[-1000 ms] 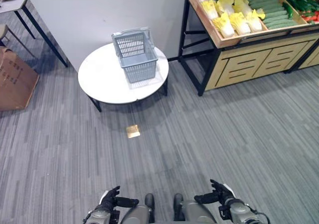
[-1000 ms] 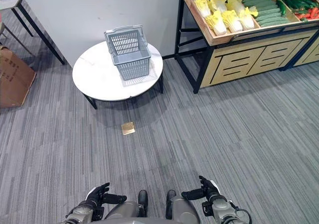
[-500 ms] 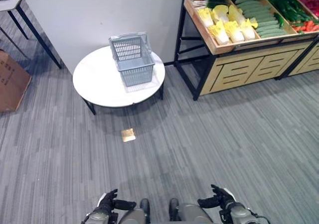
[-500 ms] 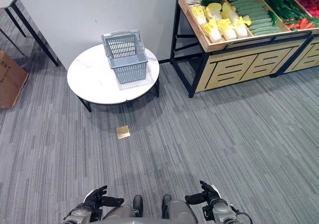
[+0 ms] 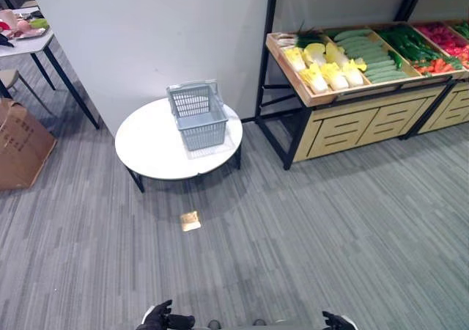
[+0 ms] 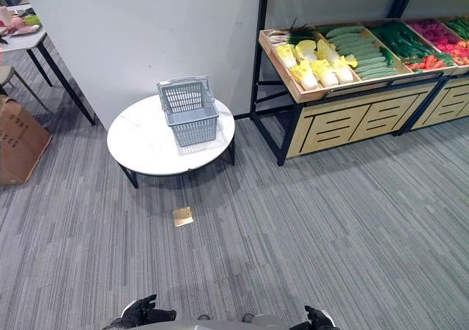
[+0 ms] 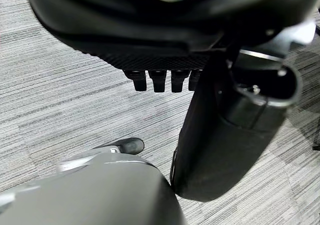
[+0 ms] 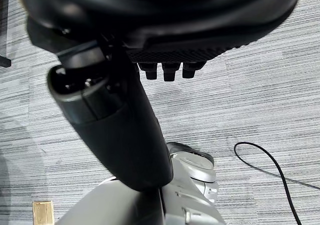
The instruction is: Get the vegetables into the basket
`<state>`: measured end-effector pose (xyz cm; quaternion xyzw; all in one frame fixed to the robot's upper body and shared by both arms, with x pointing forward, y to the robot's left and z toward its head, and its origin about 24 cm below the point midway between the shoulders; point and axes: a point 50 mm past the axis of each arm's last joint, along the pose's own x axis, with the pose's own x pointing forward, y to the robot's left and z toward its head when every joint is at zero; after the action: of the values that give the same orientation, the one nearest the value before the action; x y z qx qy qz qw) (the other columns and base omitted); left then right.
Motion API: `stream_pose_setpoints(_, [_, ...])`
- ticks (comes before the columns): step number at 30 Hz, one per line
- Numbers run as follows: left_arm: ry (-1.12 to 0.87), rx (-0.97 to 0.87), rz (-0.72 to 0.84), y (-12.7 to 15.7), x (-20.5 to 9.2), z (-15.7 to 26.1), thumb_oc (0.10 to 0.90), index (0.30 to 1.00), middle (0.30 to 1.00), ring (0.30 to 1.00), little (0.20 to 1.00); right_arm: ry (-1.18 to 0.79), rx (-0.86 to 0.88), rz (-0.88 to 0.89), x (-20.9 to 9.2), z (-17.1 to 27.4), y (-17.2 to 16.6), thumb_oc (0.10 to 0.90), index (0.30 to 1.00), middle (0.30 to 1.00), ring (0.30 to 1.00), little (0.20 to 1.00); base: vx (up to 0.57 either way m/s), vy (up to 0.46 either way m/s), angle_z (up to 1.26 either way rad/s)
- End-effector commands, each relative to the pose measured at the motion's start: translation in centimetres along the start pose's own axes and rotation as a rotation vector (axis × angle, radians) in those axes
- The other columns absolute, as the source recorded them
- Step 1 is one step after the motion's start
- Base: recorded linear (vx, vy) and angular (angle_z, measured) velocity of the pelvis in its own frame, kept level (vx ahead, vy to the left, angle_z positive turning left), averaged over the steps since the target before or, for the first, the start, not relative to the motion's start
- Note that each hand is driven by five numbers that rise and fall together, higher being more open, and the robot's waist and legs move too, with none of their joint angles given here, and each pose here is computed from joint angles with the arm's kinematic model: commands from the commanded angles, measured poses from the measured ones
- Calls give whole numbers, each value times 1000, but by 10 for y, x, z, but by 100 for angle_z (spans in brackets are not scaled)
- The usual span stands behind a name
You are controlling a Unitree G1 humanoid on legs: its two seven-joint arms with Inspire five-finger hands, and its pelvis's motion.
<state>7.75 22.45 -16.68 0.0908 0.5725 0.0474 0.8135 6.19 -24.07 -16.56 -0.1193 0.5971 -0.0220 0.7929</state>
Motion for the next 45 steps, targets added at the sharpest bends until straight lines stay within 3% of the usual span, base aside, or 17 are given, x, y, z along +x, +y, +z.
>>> stream_pose_setpoints(1, [43,43,30,12,-2,-11,900,1000,1000,1000,1000,-41,-76,-10,2,14,-6,900,1000,1000,1000,1000,30,-13,0])
stream_pose_setpoints(17, [-49,7,82,20,3,22,900,1000,1000,1000,1000,-153,-65,-71,2,49,-21,900,1000,1000,1000,1000,-24,-66,6])
stream_pose_setpoints(31, [-147,-23,63,12,5,50,900,1000,1000,1000,1000,-127,-72,-150,0,43,-45,900,1000,1000,1000,1000,78,-100,10])
stream_pose_setpoints(45, [-76,14,85,22,3,27,900,1000,1000,1000,1000,-55,-71,-113,0,21,-32,900,1000,1000,1000,1000,274,193,-28])
